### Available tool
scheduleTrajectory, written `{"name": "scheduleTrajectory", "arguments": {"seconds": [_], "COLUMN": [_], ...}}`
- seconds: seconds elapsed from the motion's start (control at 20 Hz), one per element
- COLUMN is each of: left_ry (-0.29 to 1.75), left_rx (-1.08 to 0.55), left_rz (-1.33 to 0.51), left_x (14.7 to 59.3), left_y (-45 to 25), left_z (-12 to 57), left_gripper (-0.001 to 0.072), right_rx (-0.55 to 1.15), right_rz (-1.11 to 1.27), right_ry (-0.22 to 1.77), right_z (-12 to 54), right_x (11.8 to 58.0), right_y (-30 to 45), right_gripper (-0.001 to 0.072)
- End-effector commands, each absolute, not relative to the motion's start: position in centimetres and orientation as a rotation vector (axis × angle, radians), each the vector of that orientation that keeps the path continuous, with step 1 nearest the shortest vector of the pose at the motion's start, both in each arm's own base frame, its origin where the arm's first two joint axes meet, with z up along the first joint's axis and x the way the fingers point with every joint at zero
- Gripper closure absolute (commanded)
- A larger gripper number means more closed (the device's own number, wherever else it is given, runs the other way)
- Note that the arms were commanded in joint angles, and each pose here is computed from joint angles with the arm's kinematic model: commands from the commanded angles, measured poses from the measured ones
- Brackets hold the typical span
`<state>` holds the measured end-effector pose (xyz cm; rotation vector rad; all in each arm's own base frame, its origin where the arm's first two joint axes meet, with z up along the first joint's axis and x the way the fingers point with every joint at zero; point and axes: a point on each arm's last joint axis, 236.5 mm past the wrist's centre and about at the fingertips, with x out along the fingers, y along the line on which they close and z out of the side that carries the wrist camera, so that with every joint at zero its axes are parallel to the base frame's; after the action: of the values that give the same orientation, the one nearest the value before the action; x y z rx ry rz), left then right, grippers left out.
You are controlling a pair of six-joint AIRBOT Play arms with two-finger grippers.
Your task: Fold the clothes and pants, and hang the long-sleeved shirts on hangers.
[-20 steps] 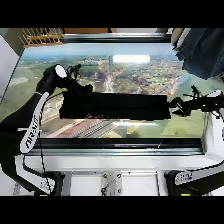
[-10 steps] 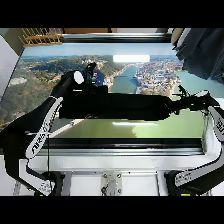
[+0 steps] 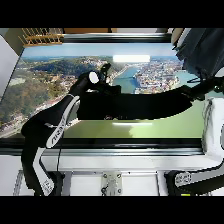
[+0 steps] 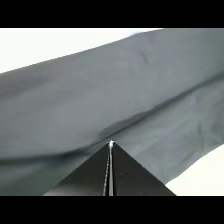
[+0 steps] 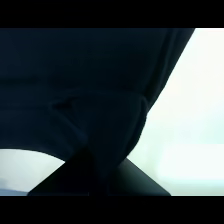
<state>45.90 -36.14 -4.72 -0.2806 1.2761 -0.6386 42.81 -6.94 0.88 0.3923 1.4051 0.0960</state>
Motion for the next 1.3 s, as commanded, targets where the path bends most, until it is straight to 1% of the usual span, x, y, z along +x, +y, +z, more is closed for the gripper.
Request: {"name": "scheduleTrajectory", "arguments": {"seconds": [0.0, 0.2, 0.4, 0.55, 0.7, 0.8, 1.0, 1.1, 1.25], "left_ry": [1.327, 1.362, 1.412, 1.396, 1.370, 1.363, 1.338, 1.306, 1.262], "left_rx": [-0.246, -0.197, -0.193, -0.194, -0.198, -0.203, -0.230, -0.253, -0.301], "left_rz": [-0.748, -0.802, -0.773, -0.780, -0.790, -0.787, -0.761, -0.734, -0.682], "left_x": [43.9, 41.9, 40.7, 41.0, 41.5, 41.9, 43.9, 45.9, 49.0], "left_y": [-41.5, -45.0, -44.5, -44.7, -45.0, -44.8, -42.8, -40.8, -36.8], "left_z": [-7.2, -10.0, -12.4, -11.8, -10.9, -10.6, -9.0, -7.3, -4.7], "left_gripper": [0.0700, 0.0700, 0.0700, 0.0700, 0.0700, 0.0700, 0.0700, 0.0700, 0.0700], "right_rx": [0.334, 0.230, 0.161, 0.125, 0.126, 0.131, 0.224, 0.253, 0.250], "right_rz": [0.104, 0.199, 0.273, 0.320, 0.352, 0.383, 0.480, 0.503, 0.538], "right_ry": [1.416, 1.353, 1.279, 1.234, 1.227, 1.207, 1.173, 1.152, 1.141], "right_z": [5.8, 9.7, 13.0, 14.6, 15.3, 15.7, 17.1, 17.6, 17.7], "right_x": [42.9, 44.1, 44.3, 44.2, 43.7, 43.7, 43.7, 43.8, 43.7], "right_y": [-4.7, 0.6, 5.0, 7.5, 9.6, 11.0, 14.5, 15.9, 18.5], "right_gripper": [0.0701, 0.0701, 0.0701, 0.0701, 0.0701, 0.0701, 0.0701, 0.0701, 0.0701]}}
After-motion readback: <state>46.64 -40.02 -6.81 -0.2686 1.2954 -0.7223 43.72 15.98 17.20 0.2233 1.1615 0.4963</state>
